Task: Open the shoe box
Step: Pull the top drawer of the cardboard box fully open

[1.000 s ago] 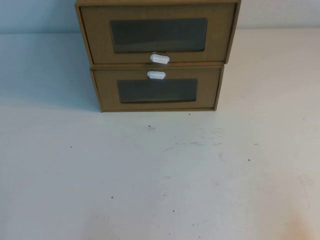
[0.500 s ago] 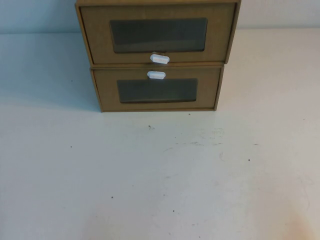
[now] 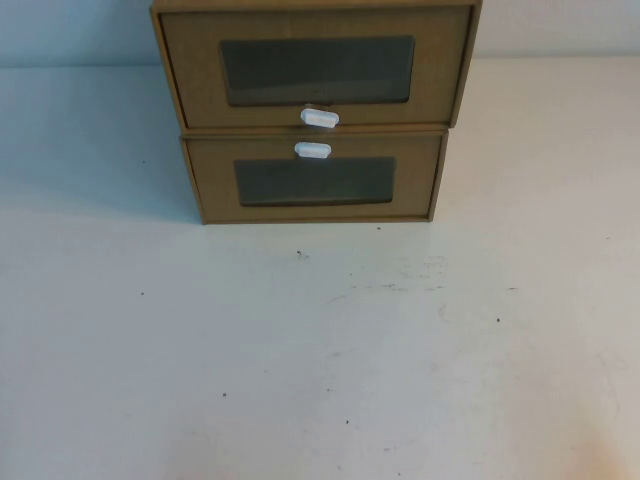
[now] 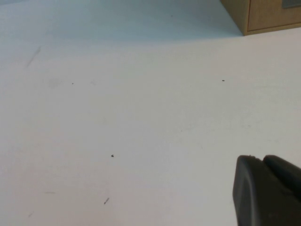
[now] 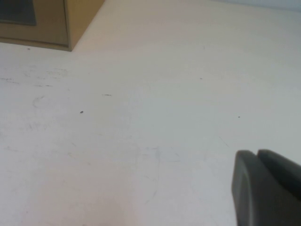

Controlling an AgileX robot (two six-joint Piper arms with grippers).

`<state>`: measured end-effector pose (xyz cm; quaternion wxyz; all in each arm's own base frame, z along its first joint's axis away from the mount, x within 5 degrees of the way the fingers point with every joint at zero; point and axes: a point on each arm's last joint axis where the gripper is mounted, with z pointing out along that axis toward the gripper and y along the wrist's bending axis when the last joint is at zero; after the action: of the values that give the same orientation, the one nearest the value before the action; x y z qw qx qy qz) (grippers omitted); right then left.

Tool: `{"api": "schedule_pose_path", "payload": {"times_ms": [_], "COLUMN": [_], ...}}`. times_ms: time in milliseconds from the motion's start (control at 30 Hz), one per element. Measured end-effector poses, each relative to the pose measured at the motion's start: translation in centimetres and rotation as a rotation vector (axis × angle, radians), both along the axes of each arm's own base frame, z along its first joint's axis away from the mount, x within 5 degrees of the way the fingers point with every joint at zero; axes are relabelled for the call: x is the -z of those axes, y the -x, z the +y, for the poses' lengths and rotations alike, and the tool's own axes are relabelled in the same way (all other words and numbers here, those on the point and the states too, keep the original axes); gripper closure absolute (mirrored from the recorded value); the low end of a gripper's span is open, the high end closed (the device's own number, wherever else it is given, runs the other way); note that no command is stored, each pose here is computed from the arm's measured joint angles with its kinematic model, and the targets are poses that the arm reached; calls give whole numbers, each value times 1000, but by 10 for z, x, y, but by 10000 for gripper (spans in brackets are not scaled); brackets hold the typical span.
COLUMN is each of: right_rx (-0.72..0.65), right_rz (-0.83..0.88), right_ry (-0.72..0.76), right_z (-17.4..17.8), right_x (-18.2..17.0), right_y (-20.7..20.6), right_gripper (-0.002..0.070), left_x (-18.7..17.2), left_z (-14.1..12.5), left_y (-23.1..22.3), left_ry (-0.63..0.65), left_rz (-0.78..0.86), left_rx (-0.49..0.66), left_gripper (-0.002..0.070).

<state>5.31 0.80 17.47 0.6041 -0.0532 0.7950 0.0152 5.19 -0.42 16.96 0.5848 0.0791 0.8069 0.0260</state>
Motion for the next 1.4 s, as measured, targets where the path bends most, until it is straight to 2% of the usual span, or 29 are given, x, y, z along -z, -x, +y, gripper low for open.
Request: {"api": "schedule_pose_path", "payload": {"times_ms": [767,867,1000,1100,1200,1400], "right_rx": [0,0,0,0,0,0], "right_rz": [0,0,0,0,0,0], "right_ry": [0,0,0,0,0,0], "right_z": [0,0,0,0,0,0], "right_x": [0,0,0,0,0,0], "right_y": [0,0,0,0,0,0], "right_gripper": [690,690,689,690,690,690], "left_x": [-3,-7,-15,-19,-22,-25], "left_z": [0,-3,-8,-9,-8,-6], "left_y": [-1,-2,-3,-3,-4,-4], "left_ry": [10,177,515,694,749,771], "left_rz": [-32,-62,-118,-131,-159,-203], "left_rx": [-3,-16,-41,-50,-62,-79], "left_gripper": [679,679,679,679,679,679]}}
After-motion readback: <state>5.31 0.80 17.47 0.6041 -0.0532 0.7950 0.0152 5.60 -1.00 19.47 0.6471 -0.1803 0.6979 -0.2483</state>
